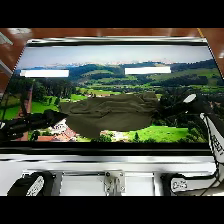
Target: Fold the shirts.
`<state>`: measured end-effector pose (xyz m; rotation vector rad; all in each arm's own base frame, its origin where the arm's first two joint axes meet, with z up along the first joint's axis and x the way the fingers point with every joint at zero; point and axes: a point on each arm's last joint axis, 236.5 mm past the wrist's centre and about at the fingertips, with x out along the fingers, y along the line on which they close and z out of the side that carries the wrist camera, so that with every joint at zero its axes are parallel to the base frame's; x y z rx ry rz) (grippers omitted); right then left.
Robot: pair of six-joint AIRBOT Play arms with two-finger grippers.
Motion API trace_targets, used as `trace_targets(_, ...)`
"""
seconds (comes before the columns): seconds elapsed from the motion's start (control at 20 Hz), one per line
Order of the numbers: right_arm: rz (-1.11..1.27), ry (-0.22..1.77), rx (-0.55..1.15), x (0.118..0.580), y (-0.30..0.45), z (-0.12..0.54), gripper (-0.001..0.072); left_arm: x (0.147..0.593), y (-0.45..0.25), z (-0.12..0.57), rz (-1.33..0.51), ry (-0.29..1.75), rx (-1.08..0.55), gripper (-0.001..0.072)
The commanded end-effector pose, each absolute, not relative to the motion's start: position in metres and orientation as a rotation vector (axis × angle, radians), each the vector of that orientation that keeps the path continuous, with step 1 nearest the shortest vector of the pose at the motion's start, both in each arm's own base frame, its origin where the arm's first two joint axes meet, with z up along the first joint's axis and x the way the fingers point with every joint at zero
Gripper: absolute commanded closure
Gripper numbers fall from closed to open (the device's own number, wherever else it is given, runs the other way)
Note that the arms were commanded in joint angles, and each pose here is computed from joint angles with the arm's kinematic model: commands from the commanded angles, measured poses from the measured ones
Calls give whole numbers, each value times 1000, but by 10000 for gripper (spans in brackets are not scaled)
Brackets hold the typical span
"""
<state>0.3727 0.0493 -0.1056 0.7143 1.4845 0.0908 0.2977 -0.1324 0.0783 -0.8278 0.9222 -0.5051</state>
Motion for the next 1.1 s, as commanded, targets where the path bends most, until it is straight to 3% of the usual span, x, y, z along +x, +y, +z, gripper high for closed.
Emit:
trace_targets(0.0,263,1316,552,399,50,-34,658,318,-111,118,-470,813,-778,667)
trace_targets(0.1,331,1059,382,426,37,61,658,332,-89,185,-458,636,-698,668)
trace_targets(0.25,285,582,98,427,13,251,658,311,-73,354,-461,193,-308,668)
trace_targets(0.4,115,106,-96,357,-3,439,658,235,-65,523,-344,-263,-176,668)
trace_targets(0.5,30,-157,-77,285,-4,531,658,175,-78,591,-327,-463,-84,668)
trace_targets(0.65,-28,-318,-67,197,2,579,658,118,-89,629,-286,-576,-46,668)
trace_targets(0.75,-111,-297,-127,158,-6,572,657,81,-94,638,-251,-627,-35,668)
trace_targets(0.9,-161,-213,-120,125,-10,546,658,57,-97,622,-184,-578,12,668)
trace_targets(1.05,-215,-140,-126,117,-22,528,658,65,-94,579,-150,-391,-14,668)
